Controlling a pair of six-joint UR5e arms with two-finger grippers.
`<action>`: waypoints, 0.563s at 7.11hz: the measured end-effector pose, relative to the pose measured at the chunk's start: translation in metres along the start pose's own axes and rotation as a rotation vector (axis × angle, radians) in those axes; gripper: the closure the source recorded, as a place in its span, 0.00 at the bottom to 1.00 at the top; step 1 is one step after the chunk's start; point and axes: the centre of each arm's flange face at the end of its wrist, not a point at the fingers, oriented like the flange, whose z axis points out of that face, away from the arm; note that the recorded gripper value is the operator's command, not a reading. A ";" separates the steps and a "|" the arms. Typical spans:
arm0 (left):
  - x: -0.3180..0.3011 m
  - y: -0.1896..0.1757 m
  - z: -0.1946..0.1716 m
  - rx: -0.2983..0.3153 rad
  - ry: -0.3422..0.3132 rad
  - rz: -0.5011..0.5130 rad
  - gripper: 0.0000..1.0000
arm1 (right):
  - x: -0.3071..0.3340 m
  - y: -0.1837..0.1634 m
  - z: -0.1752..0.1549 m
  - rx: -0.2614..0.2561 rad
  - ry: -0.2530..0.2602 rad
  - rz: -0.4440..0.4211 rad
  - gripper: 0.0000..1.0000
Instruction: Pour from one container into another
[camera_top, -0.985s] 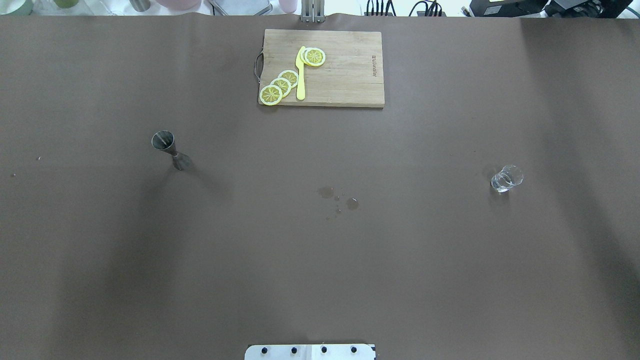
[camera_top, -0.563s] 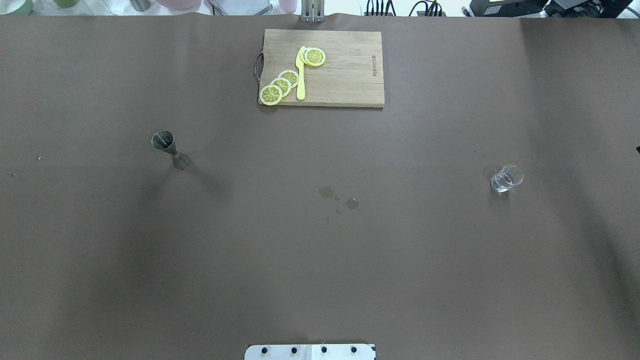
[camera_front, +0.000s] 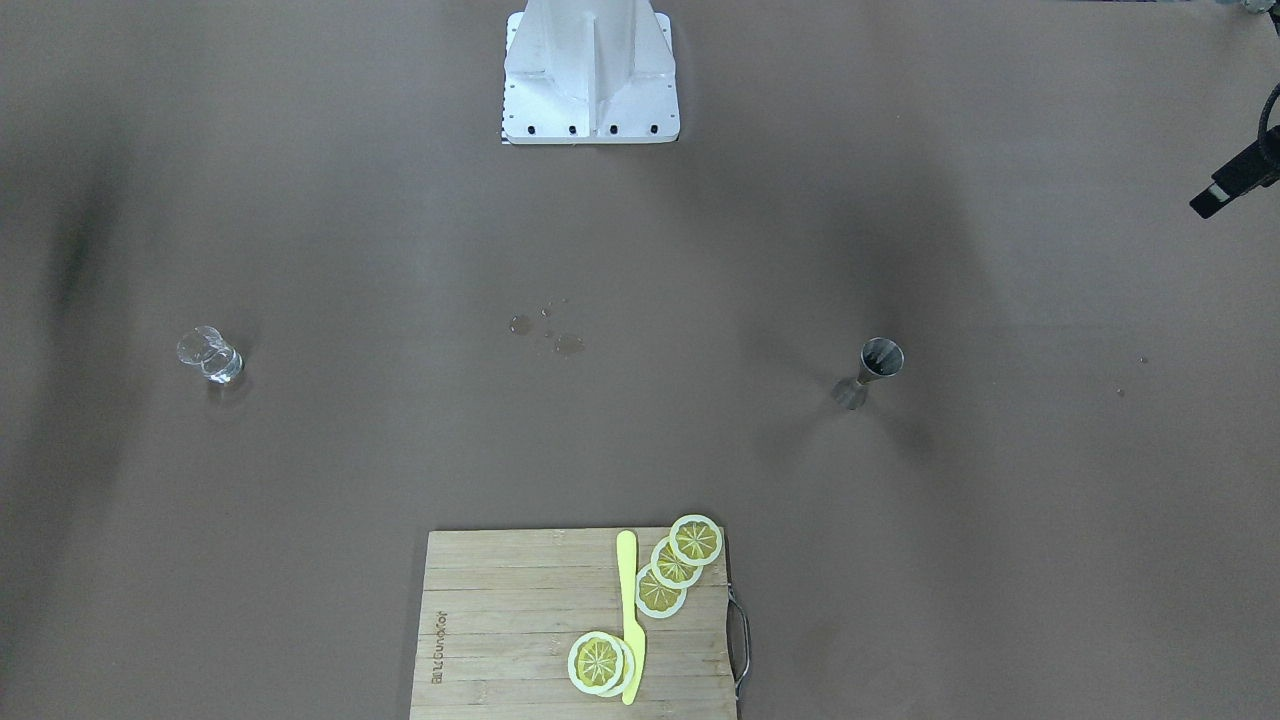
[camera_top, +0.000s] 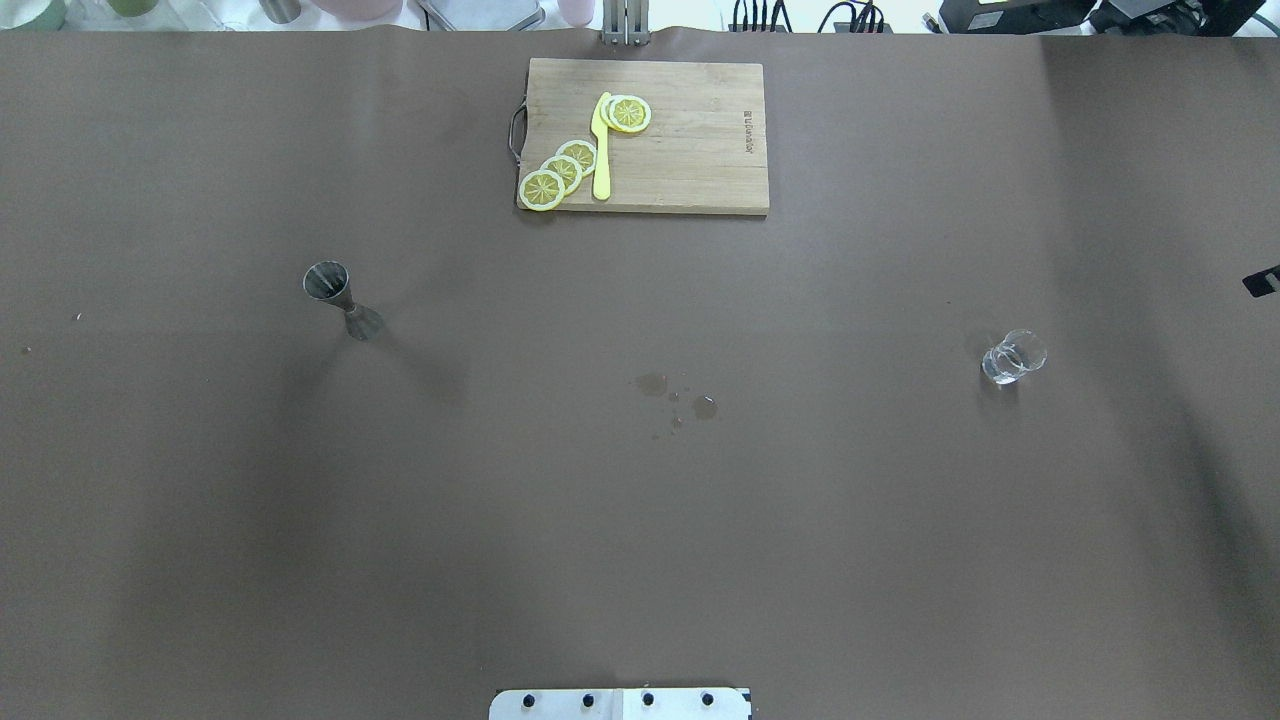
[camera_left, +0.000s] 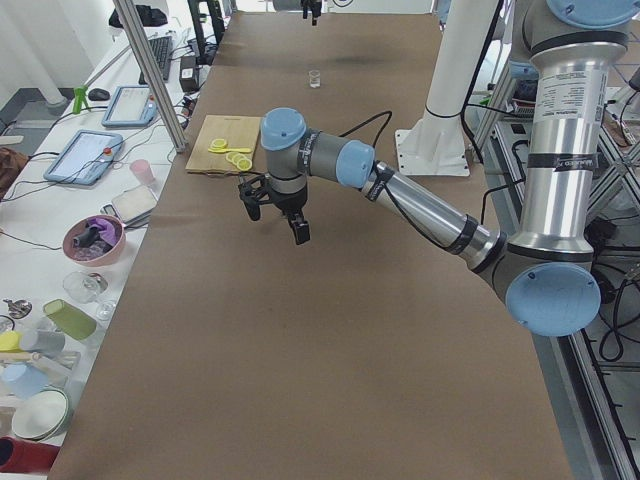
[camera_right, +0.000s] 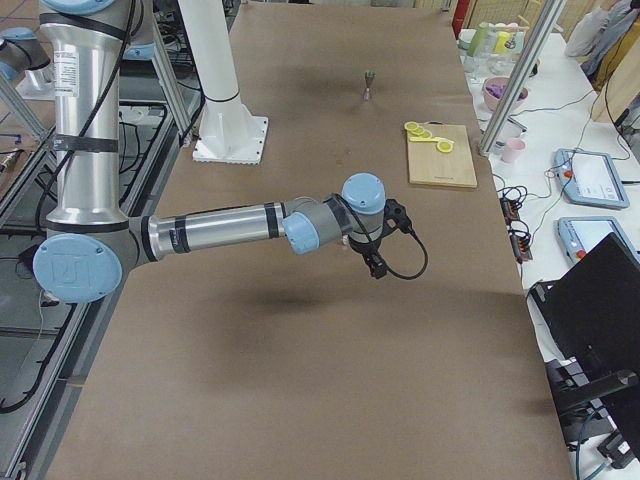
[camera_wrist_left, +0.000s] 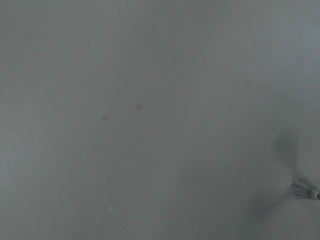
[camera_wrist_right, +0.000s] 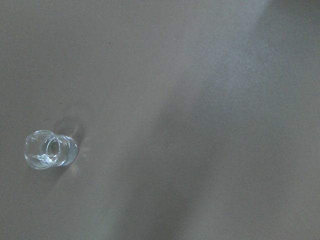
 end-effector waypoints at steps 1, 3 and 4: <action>0.001 0.002 -0.001 -0.005 0.005 0.001 0.02 | -0.006 -0.007 -0.003 0.015 -0.018 -0.029 0.00; 0.006 0.010 -0.005 -0.035 0.039 0.001 0.02 | -0.033 -0.024 -0.022 0.060 -0.031 -0.140 0.00; 0.014 0.017 -0.010 -0.051 0.049 0.000 0.02 | -0.044 -0.029 -0.029 0.074 -0.024 -0.176 0.00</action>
